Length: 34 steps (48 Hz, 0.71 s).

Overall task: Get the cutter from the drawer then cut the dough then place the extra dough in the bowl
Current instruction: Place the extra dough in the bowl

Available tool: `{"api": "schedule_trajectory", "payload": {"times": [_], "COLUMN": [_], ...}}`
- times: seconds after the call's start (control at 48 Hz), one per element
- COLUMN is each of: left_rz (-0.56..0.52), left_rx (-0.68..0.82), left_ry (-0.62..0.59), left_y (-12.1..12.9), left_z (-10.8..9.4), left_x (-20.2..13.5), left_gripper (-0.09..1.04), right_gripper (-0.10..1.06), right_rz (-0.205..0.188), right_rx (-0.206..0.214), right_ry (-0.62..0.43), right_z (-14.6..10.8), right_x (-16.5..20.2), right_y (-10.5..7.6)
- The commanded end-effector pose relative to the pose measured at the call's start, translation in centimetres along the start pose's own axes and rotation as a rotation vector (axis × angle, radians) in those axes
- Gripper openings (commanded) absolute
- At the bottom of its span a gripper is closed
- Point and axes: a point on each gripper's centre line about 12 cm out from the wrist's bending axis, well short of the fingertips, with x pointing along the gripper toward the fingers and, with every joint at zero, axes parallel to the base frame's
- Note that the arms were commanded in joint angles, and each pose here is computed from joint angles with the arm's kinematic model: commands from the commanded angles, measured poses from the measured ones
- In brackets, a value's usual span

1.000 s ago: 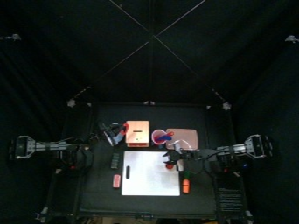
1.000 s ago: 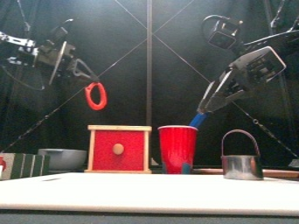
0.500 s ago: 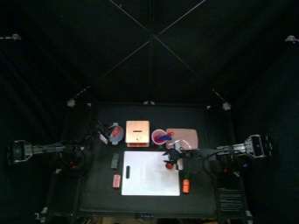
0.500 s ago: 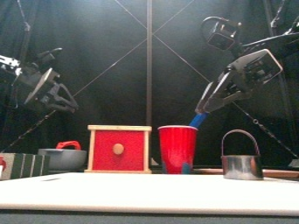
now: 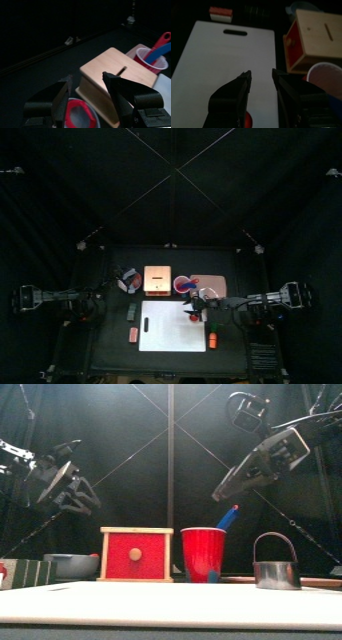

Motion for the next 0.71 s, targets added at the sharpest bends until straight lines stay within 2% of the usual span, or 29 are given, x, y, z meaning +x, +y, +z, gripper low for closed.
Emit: {"api": "schedule_trajectory", "payload": {"times": [0.021, 0.208, 0.375, 0.521, 0.708], "left_rz": [-0.105, -0.256, -0.338, -0.371, -0.395], "left_rx": [0.033, 0.12, 0.157, 0.207, 0.271], "left_ry": [-0.06, -0.144, -0.176, -0.176, -0.164], "left_y": [-2.9, -6.3, -7.9, -8.4, -8.6], "left_z": [1.8, 2.0, 1.7, 1.2, 0.2], "left_x": [0.0, -1.5, -2.6, -2.6, -2.5], "left_gripper": [0.88, 0.88, 0.87, 0.87, 0.87], "right_gripper": [0.77, 0.77, 0.77, 0.77, 0.77], "right_rz": [-0.015, -0.038, -0.066, -0.1, -0.144], "right_rx": [0.002, 0.009, 0.015, 0.04, 0.085], "right_ry": [-0.119, -0.307, -0.479, -0.528, -0.515], "right_z": [2.6, 4.8, 6.2, 6.5, 5.9], "right_x": [-0.5, -1.1, -2.0, -2.3, -2.4], "right_y": [-0.5, -1.3, -2.3, -3.3, -4.4]}}
